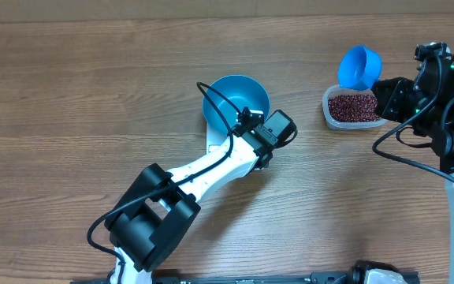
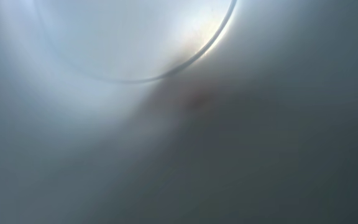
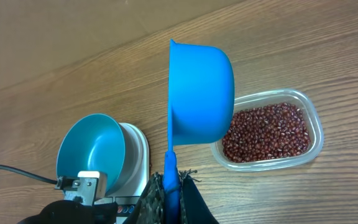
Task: Scoop item into bowl and weigh 150g on scale
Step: 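Release the scoop with the left gripper and carry it right toward the beans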
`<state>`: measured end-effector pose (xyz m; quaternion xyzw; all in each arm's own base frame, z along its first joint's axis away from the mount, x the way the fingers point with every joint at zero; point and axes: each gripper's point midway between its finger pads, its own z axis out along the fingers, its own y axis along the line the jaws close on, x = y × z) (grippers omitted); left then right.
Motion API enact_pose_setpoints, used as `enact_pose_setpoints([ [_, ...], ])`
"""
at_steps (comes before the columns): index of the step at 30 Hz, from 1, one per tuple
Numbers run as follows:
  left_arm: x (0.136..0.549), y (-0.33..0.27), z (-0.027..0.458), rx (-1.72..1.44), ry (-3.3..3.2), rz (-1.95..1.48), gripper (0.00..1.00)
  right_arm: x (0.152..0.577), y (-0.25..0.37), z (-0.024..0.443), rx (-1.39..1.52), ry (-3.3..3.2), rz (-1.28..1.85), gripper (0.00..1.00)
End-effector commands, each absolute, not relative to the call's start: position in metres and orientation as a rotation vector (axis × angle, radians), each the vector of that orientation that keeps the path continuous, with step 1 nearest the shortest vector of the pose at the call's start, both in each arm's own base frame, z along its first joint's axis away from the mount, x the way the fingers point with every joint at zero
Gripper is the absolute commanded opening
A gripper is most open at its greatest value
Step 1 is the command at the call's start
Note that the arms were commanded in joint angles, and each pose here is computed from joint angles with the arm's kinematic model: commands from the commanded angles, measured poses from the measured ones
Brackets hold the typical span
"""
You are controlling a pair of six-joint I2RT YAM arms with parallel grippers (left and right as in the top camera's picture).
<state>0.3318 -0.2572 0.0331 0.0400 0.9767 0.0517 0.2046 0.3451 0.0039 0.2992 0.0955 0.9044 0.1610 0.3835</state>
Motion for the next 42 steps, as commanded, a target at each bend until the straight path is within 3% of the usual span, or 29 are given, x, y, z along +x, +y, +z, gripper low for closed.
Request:
enact_pose_setpoints([
  [1, 0.331, -0.247, 0.024, 0.118, 2.719, 0.199, 0.04, 0.347, 0.003, 0.317, 0.221, 2.259, 0.405, 0.03],
  [42, 0.320, -0.247, -0.002, 0.127, 2.781, 0.194, 0.04, 0.346, 0.003, 0.316, 0.222, 2.262, 0.405, 0.03],
])
